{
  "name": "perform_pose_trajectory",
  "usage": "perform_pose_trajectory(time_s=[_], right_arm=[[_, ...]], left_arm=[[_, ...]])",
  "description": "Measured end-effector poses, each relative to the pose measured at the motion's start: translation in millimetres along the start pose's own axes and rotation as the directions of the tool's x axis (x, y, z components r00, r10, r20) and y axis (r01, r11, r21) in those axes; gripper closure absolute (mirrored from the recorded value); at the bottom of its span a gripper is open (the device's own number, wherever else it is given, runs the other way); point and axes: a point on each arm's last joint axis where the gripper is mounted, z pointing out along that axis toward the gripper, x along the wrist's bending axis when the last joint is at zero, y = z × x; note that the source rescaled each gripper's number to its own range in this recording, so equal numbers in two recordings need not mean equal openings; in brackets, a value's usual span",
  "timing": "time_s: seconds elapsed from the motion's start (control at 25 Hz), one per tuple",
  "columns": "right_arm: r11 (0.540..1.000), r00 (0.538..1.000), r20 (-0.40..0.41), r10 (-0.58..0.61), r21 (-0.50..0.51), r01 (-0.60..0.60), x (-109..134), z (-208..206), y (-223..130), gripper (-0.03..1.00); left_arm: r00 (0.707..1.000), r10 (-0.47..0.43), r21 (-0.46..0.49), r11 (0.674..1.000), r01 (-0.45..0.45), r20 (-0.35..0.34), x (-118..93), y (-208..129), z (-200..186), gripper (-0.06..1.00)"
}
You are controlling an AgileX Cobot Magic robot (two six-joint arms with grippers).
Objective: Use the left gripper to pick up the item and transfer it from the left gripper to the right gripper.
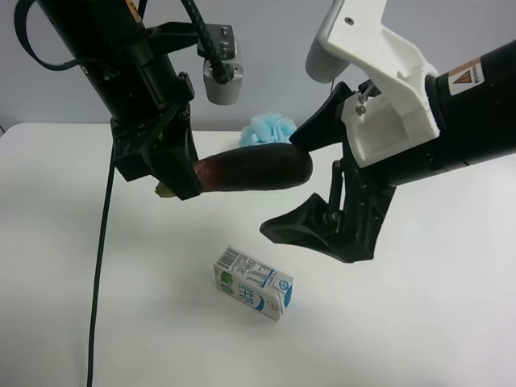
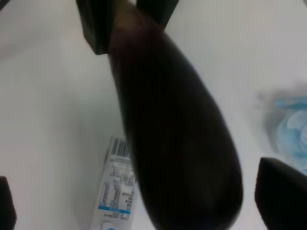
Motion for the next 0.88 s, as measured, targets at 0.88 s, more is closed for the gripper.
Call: perform_pose_trajectory(time_s=[0.88], right_arm=[[0.994,0.994,-0.007,0.107,-0.007,-0.107,-6,28,-1,0.02]], left_arm=[[0.985,0.171,-0.081,0.982,-0.169,0.027,-4,7,0,0.94]])
